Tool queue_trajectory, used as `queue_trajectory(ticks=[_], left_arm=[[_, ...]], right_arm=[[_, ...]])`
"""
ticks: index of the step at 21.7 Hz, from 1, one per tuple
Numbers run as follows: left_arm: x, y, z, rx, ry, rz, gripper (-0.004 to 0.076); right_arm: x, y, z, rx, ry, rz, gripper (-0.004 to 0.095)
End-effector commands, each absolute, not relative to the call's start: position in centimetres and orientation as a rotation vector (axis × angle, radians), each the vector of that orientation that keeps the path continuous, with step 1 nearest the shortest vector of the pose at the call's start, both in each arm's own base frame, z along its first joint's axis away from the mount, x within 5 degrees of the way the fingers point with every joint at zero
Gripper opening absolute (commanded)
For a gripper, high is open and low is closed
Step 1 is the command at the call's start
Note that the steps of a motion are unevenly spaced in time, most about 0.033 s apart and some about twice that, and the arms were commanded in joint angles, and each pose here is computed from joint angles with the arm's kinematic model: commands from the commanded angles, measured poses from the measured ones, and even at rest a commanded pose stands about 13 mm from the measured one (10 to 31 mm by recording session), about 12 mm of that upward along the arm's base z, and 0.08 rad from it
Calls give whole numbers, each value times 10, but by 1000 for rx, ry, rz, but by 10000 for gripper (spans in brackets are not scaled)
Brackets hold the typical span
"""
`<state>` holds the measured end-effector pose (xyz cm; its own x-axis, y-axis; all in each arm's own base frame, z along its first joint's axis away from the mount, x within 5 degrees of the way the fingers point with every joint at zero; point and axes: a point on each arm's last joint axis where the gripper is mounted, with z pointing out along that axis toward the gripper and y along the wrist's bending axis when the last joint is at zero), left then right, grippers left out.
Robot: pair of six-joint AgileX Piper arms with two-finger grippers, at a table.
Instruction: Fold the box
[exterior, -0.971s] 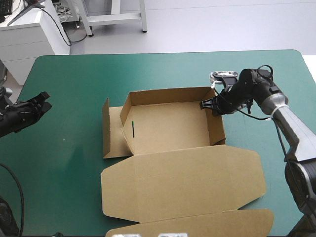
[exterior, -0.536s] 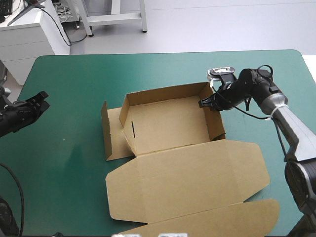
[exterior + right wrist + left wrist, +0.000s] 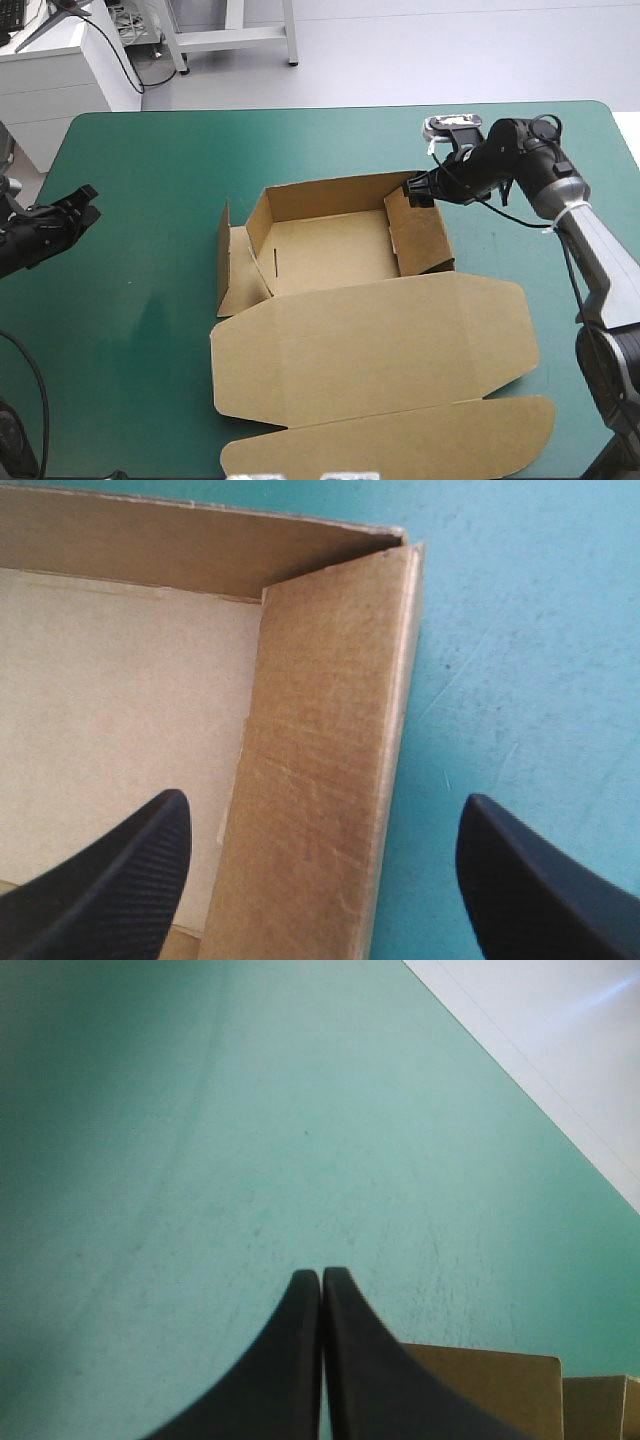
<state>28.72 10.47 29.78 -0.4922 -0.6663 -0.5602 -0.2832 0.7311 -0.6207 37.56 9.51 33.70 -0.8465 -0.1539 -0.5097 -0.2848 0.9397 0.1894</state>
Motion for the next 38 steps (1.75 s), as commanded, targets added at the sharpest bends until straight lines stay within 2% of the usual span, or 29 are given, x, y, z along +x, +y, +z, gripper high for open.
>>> queue_trajectory(ticks=[1, 4, 8, 12, 20, 25, 31, 38], left_arm=[[286, 104, 316, -728, 2011, -603, -8], [286, 103, 316, -729, 2015, -612, -8], [286, 102, 316, -722, 2024, -626, -8], [285, 101, 316, -720, 2027, -631, -8], [285, 101, 316, -718, 2030, -628, -8], [285, 102, 316, -719, 2028, -624, -8], [286, 102, 316, -721, 2025, -620, -9], [286, 102, 316, -721, 2025, -620, -9]], right_arm=[[363, 86, 390, -288, 2498, 292, 694], [354, 80, 414, -322, 2522, 206, 695], [344, 85, 425, -317, 2490, 310, 696], [329, 81, 432, -318, 2478, 298, 743], [322, 79, 430, -312, 2493, 300, 747], [341, 86, 405, -253, 2577, 318, 746], [376, 107, 346, -306, 2733, 206, 742], [392, 117, 310, -304, 2830, 252, 729]])
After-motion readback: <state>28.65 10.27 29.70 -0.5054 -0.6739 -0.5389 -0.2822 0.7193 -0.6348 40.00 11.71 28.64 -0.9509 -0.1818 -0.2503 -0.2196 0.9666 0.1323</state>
